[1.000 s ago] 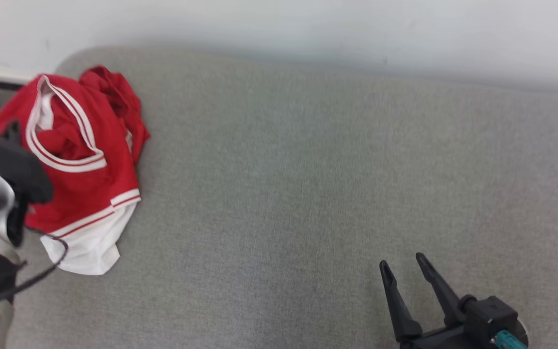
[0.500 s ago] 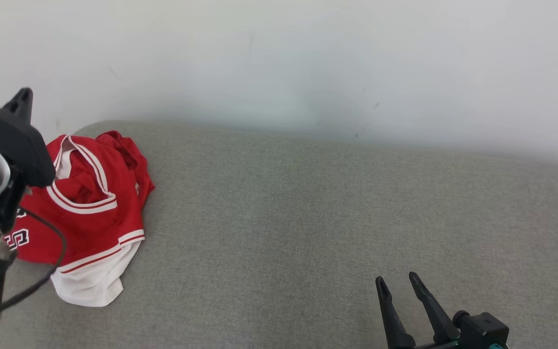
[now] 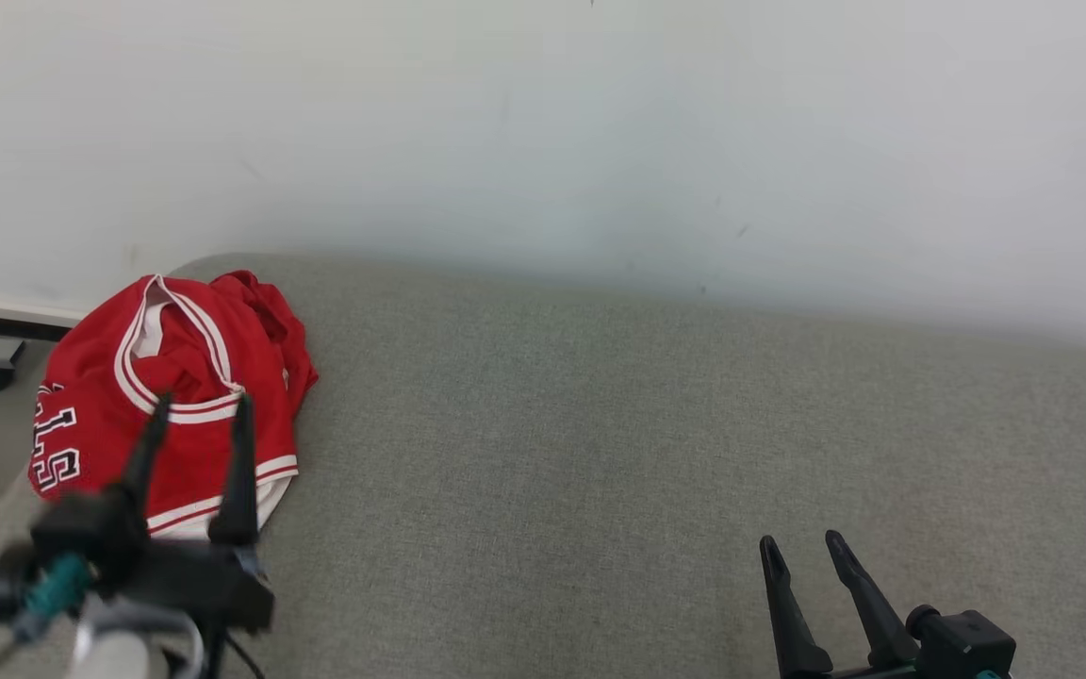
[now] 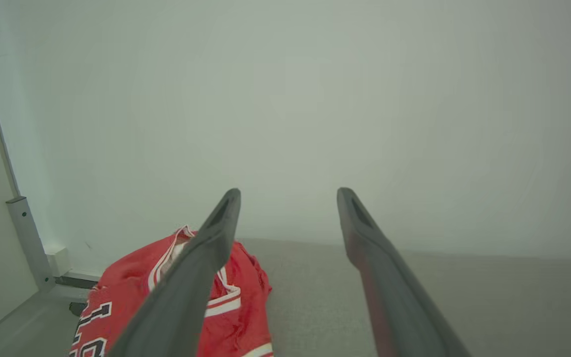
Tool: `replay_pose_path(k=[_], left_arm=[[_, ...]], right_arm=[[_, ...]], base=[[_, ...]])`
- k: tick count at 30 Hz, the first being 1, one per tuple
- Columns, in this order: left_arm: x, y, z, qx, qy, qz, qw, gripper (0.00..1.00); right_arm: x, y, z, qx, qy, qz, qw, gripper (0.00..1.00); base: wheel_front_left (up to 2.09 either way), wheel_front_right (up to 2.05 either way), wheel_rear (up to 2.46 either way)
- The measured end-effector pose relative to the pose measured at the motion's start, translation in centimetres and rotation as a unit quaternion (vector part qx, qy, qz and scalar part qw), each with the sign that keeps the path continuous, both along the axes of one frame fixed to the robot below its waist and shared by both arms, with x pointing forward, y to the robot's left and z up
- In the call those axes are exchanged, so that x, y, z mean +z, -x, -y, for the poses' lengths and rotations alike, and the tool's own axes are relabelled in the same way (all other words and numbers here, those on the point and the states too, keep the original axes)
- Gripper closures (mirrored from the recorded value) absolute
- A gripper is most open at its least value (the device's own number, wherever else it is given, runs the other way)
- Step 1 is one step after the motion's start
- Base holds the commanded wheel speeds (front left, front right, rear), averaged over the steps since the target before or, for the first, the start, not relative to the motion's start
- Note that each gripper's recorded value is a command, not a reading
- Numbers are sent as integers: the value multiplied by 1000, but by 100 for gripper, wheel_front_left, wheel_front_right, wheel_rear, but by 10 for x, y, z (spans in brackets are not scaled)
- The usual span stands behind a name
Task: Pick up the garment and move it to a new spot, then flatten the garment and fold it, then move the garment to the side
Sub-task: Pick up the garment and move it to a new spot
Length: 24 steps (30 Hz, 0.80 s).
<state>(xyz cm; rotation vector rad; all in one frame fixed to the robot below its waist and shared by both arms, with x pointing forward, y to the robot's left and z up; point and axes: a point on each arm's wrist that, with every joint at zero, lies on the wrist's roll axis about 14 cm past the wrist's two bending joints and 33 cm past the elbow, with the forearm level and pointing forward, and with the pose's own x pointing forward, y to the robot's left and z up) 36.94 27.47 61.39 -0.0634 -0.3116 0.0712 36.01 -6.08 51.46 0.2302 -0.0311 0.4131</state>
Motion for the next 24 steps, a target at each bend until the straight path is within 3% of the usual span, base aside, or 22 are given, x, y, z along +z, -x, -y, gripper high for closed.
replay_pose_path(k=[12, 18, 24], left_arm=[[-67, 61, 64, -33, 64, -39, 997, 0], [-91, 69, 87, -54, 8, -80, 995, 0], [-106, 68, 95, -67, 1, -104, 992, 0]], right_arm=[[6, 10, 35, -53, 7, 11, 999, 0], [-5, 21, 84, -127, 8, 3, 992, 0], [-17, 31, 104, -159, 9, -9, 987, 0]], base=[[0, 0, 0], [0, 0, 0], [0, 0, 0]])
